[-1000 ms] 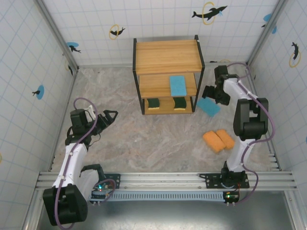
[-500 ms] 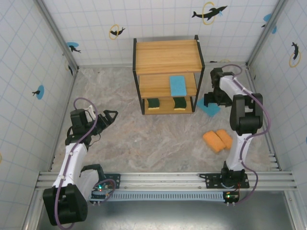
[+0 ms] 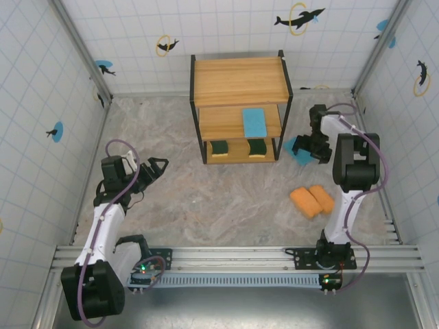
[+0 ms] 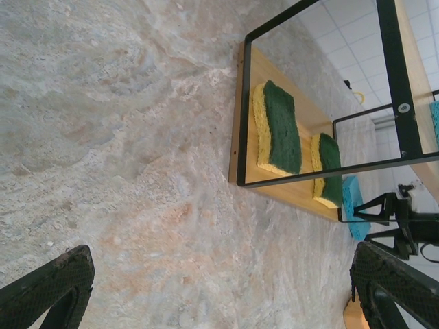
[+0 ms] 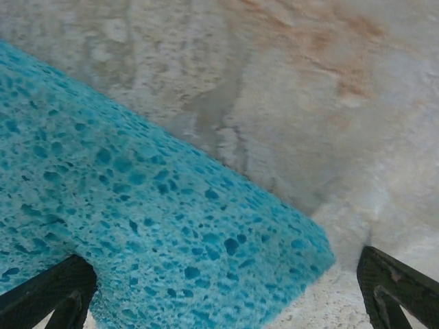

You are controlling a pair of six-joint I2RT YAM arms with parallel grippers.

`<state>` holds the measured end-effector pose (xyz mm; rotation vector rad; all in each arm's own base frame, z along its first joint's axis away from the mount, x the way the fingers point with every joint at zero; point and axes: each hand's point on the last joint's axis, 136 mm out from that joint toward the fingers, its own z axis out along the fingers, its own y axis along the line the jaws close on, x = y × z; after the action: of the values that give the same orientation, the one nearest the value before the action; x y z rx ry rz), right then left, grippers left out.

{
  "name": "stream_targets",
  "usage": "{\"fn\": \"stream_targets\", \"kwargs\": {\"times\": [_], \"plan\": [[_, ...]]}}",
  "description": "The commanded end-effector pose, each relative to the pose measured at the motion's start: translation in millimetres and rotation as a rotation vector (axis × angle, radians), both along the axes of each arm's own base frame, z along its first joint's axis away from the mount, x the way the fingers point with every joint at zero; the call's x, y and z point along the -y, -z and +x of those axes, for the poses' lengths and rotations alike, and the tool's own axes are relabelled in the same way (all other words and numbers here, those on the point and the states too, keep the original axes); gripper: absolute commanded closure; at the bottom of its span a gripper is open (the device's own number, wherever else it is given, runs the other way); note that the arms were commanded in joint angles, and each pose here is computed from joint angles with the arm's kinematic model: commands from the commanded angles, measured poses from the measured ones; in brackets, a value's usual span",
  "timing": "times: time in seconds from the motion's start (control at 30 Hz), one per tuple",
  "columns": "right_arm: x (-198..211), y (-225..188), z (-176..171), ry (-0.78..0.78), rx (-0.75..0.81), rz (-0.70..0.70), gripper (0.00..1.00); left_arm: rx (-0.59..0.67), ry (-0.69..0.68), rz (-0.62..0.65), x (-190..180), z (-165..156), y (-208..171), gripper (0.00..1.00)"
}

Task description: Place and organize the cleaning sponges onto the shelf

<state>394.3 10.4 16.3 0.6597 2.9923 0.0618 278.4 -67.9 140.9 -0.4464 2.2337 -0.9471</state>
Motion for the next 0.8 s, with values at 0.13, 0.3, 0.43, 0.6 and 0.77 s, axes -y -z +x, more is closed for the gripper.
{"fn": "stream_targets", "kwargs": {"times": [0.13, 0.3, 0.43, 0.6, 0.77], "plan": [[-8, -1, 23, 0.197, 0.154, 0.134, 0.00, 0.004, -0.006, 0.003, -2, 3, 1, 0.02], [-2, -15, 20, -0.012, 0.109, 0.011, 0.00, 0.007, -0.005, 0.006, -2, 4, 0, 0.02], [4, -29, 16, -0.179, 0.100, -0.044, 0.00, 0.009, -0.003, 0.006, -2, 4, 1, 0.02], [4, -39, 7, -0.330, 0.073, -0.063, 0.01, 0.007, -0.005, -0.001, -1, 4, 2, 0.02], [-6, -33, 5, -0.421, 0.050, -0.026, 0.01, 0.009, -0.001, -0.004, 0, 2, 1, 0.03]]}}
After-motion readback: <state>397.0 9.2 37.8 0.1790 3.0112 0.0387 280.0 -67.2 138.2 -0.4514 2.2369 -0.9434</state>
